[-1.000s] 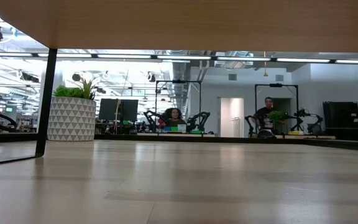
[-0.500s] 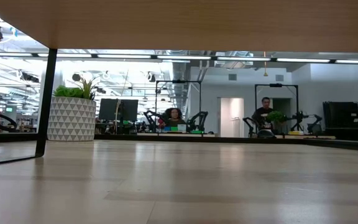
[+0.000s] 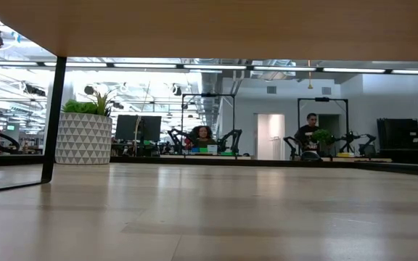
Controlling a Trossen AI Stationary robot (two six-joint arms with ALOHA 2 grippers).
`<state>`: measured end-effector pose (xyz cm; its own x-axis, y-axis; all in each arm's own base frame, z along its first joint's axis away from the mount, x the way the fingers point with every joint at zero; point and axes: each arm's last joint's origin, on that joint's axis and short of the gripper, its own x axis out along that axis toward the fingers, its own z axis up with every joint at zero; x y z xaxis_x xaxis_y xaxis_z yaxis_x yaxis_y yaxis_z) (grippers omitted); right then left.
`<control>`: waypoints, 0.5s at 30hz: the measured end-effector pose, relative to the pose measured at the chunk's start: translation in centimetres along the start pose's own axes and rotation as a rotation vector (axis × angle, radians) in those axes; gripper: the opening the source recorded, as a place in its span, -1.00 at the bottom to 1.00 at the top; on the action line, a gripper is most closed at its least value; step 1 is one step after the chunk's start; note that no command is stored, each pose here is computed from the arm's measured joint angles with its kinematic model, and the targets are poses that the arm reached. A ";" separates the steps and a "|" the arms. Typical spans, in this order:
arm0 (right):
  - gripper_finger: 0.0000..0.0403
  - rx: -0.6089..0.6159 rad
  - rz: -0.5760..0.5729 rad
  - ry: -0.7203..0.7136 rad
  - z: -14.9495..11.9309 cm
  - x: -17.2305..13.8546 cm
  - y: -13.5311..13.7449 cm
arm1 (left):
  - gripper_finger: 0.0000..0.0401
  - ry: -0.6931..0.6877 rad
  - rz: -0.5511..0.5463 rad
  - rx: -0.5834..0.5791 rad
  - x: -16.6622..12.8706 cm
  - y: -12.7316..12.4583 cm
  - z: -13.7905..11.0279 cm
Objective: Stack baskets on shelf by color
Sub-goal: Return to Home Position
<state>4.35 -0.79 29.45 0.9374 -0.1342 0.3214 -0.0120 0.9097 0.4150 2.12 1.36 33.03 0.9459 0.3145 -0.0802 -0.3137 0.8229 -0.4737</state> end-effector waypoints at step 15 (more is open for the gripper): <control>-0.84 0.112 0.013 -0.047 -9.1 1.4 -5.0 | 0.20 0.012 0.054 -0.024 1.8 2.3 -7.5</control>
<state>8.89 -1.95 20.12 0.9197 -0.1435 0.3655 -0.0650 0.8623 0.5022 3.73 0.27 25.24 0.9285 0.3525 -0.1168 -0.3626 0.7930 -0.4895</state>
